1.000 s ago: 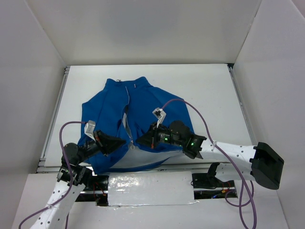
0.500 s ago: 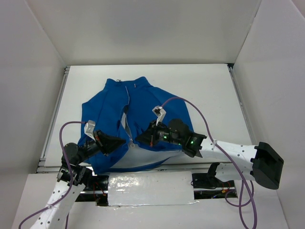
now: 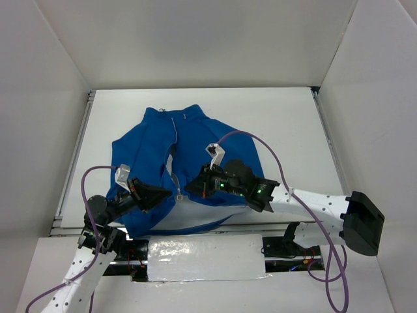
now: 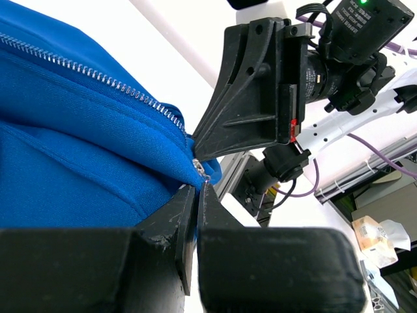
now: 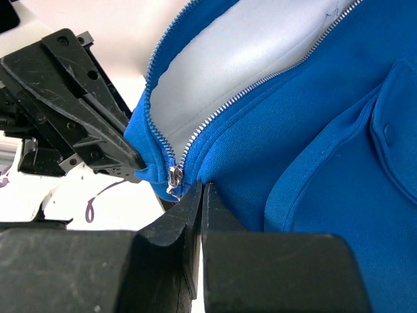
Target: Zip up the jacket
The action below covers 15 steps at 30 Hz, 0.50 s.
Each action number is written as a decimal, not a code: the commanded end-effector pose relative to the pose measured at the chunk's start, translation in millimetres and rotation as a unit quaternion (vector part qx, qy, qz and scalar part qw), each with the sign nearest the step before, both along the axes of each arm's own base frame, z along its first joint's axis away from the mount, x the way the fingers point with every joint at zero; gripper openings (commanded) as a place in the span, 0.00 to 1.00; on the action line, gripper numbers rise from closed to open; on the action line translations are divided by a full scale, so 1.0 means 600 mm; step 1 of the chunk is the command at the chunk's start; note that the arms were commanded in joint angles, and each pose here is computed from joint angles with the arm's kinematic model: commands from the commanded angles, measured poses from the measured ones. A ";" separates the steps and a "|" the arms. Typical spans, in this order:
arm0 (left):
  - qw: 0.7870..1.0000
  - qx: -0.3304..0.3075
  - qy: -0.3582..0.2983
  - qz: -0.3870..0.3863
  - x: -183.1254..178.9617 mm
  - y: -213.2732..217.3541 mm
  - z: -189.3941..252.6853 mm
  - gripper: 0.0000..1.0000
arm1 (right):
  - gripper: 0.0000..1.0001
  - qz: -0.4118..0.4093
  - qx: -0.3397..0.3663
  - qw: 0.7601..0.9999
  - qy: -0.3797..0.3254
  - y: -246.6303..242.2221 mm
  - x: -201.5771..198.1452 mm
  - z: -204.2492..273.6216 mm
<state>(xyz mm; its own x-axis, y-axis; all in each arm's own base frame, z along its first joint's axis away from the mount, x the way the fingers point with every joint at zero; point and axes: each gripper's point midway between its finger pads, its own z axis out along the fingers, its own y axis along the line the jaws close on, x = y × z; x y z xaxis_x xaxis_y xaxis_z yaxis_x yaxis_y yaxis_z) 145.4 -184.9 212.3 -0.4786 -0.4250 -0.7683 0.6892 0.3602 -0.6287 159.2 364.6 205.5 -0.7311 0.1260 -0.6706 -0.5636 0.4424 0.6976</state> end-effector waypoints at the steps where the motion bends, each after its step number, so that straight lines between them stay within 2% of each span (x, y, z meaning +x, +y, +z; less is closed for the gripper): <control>1: 0.999 -0.006 -0.050 -0.013 -0.010 -0.002 0.028 0.00 | 0.00 0.006 0.032 0.999 -0.018 0.017 0.002 0.047; 15: 0.998 -0.008 -0.042 -0.051 -0.024 -0.013 0.018 0.00 | 0.00 0.033 0.058 0.996 -0.059 0.020 0.009 0.083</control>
